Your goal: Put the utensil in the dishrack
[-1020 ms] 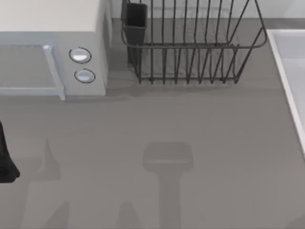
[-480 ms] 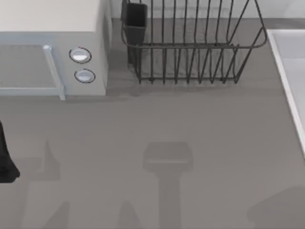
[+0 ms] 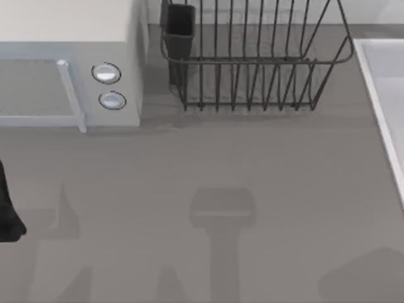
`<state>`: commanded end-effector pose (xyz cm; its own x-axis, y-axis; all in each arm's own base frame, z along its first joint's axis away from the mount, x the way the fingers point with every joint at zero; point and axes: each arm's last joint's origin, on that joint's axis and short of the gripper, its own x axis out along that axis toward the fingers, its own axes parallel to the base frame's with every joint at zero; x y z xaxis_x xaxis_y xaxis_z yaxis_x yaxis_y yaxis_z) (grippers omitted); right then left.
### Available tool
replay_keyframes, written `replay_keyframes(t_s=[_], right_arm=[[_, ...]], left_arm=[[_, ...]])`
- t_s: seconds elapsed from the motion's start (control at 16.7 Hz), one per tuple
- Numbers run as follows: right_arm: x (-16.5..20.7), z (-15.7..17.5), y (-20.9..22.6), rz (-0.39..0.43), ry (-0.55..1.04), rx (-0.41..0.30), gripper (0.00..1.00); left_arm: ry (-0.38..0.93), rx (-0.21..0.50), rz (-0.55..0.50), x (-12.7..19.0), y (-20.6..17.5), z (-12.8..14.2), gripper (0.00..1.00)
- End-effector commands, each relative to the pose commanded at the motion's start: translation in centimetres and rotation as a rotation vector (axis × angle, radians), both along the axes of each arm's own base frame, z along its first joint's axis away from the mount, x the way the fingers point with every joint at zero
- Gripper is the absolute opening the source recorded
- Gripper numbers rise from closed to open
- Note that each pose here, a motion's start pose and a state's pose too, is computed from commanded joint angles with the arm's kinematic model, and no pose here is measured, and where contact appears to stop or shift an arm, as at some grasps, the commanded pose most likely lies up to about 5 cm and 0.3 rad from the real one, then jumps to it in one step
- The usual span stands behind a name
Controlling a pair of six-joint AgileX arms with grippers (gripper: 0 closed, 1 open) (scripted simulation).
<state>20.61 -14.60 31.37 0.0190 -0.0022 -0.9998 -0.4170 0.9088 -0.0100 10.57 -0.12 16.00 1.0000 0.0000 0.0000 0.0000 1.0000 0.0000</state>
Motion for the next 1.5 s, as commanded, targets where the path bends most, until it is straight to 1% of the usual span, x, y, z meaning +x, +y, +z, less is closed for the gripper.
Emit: replay_keyframes(t_s=[0.12,0.24,0.36,0.48,0.54,0.66,0.72,0.78,0.9,0.96,1.08,1.2,1.32,1.44,1.5], right_arm=[[1.1,0.3,0.7,0.007,-0.028,-0.061,0.0],[3.0,0.7,2.3,0.025,-0.083,-0.155,0.0],[5.4,1.2,5.0,0.055,-0.173,-0.258,0.0],[7.9,1.7,9.1,0.091,-0.3,-0.347,0.0],[8.9,2.0,11.6,0.109,-0.378,-0.38,0.0],[10.2,2.5,17.3,0.134,-0.557,-0.412,0.0],[10.4,2.9,20.4,0.138,-0.657,-0.408,0.0],[10.2,3.3,23.4,0.136,-0.761,-0.39,0.0],[8.9,4.4,29.1,0.104,-0.969,-0.312,0.0],[7.8,5.0,31.5,0.075,-1.067,-0.255,0.0],[5.4,6.5,35.3,-0.01,-1.24,-0.119,0.0],[2.9,7.9,37.9,-0.114,-1.371,0.028,0.0],[0.7,9.2,39.4,-0.216,-1.458,0.161,0.0],[-1.0,10.0,40.4,-0.294,-1.506,0.264,0.0],[-1.7,10.3,40.7,-0.318,-1.519,0.3,0.0]], left_arm=[[0.0,0.0,0.0,0.0,0.0,0.0,1.0],[0.0,0.0,0.0,0.0,0.0,0.0,1.0],[0.0,0.0,0.0,0.0,0.0,0.0,1.0],[0.0,0.0,0.0,0.0,0.0,0.0,1.0],[0.0,0.0,0.0,0.0,0.0,0.0,1.0],[0.0,0.0,0.0,0.0,0.0,0.0,1.0],[0.0,0.0,0.0,0.0,0.0,0.0,1.0],[0.0,0.0,0.0,0.0,0.0,0.0,1.0],[0.0,0.0,0.0,0.0,0.0,0.0,1.0],[0.0,0.0,0.0,0.0,0.0,0.0,1.0],[0.0,0.0,0.0,0.0,0.0,0.0,1.0],[0.0,0.0,0.0,0.0,0.0,0.0,1.0],[0.0,0.0,0.0,0.0,0.0,0.0,1.0],[0.0,0.0,0.0,0.0,0.0,0.0,1.0],[0.0,0.0,0.0,0.0,0.0,0.0,1.0]])
